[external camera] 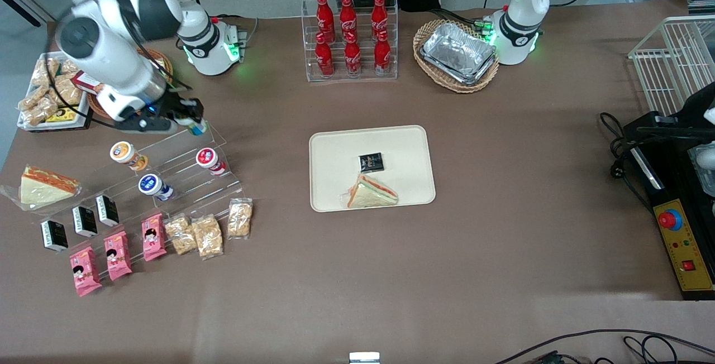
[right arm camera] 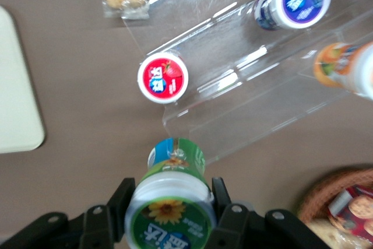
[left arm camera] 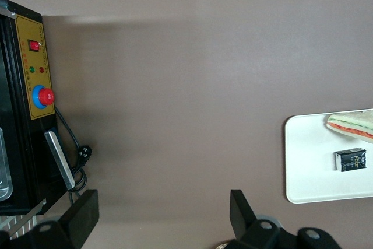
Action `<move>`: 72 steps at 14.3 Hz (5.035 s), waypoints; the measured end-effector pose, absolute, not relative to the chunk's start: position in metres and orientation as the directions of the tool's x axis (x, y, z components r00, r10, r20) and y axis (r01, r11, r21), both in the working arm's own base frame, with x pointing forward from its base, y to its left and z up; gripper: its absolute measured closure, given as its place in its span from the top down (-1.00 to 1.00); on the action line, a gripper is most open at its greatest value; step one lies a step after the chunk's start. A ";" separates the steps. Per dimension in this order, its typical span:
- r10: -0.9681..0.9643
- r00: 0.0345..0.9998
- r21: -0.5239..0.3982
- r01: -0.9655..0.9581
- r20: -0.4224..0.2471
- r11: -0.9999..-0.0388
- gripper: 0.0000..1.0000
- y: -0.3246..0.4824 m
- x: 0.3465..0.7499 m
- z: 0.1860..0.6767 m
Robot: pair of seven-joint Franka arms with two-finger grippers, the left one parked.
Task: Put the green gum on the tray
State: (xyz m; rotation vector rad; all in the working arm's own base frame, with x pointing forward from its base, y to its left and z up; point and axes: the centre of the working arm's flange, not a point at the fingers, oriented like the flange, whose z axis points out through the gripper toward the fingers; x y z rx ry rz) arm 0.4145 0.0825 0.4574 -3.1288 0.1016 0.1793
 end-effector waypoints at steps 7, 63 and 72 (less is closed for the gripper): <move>-0.018 0.994 -0.004 -0.018 -0.109 -1.000 0.18 0.098 0.410 0.582; -0.166 0.986 -0.025 -0.167 -0.035 -0.986 0.99 0.416 0.416 0.250; -0.194 0.980 -0.097 -0.189 0.036 -0.977 0.99 0.283 0.503 0.459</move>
